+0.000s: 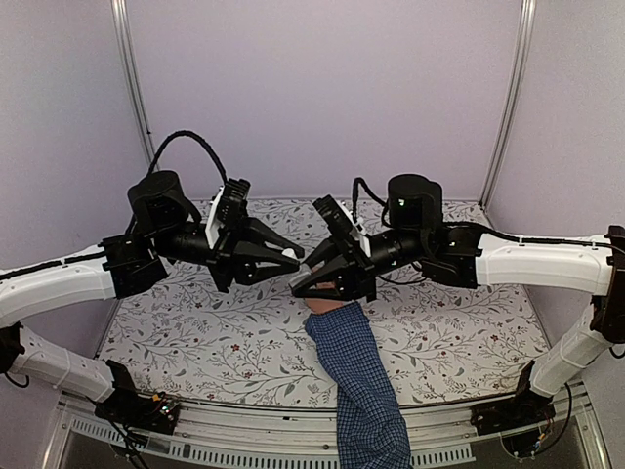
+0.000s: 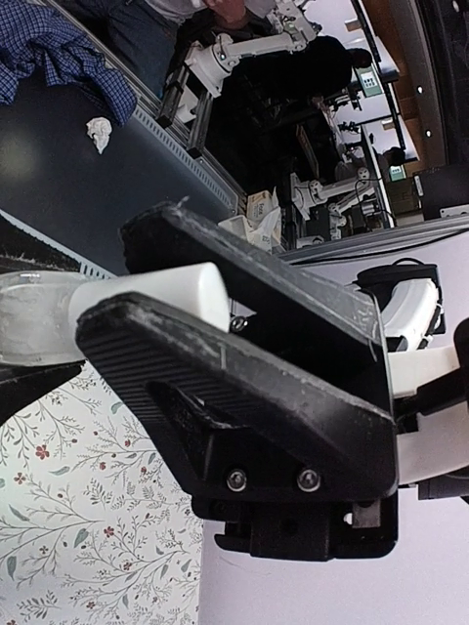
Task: Paint the nails
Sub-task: Unscrew the nail polish bottle.
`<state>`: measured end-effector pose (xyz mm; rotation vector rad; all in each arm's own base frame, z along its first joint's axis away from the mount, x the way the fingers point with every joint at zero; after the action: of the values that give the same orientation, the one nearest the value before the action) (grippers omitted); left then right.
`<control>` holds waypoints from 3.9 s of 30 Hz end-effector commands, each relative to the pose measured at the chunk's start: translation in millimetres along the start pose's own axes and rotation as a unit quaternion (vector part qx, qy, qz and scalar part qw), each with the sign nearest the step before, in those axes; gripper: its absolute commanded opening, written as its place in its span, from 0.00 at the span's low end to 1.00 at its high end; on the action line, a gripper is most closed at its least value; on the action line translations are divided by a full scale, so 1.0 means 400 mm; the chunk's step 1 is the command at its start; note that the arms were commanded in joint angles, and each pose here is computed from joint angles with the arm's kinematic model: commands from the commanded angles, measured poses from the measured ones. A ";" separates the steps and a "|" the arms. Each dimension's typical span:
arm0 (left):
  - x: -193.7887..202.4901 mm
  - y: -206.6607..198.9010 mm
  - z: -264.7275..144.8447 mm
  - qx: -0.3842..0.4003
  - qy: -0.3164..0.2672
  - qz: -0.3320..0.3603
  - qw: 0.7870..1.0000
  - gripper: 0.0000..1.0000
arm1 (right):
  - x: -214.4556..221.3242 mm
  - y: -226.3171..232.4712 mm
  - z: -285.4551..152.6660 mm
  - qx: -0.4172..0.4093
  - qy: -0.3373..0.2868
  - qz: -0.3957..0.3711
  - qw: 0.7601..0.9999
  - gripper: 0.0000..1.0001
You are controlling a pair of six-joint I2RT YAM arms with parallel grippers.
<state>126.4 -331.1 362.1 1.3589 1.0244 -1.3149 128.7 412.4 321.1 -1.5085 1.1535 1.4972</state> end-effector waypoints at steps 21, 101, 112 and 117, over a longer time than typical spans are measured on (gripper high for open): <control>-0.008 0.159 -0.020 -0.237 -0.028 -0.049 0.970 0.00 | -0.077 -0.171 -0.099 0.303 -0.033 -0.017 0.952 0.00; -0.037 0.114 -0.004 -0.213 -0.025 -0.023 0.976 0.61 | -0.065 -0.165 -0.133 0.341 -0.031 -0.050 0.938 0.00; -0.059 0.018 -0.022 -0.117 -0.031 0.018 0.993 0.64 | -0.050 -0.026 -0.061 0.116 -0.017 -0.060 0.991 0.00; -0.057 0.007 -0.009 -0.087 -0.021 0.025 0.996 0.62 | -0.041 0.002 -0.039 0.047 -0.005 -0.044 0.998 0.00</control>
<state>135.4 -325.1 387.8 1.1357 1.0788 -1.1593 153.1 398.4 330.8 -1.3507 1.2121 1.2408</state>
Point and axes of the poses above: each gripper's point midway between its finger pads, its own z axis out along the fingers, its own y axis along the line the jaws close on, x = y × z, the point moved 3 cm from there along -z, back along the fingers, and after that the axes turned 1 degree about -z, right-handed, at the moved point
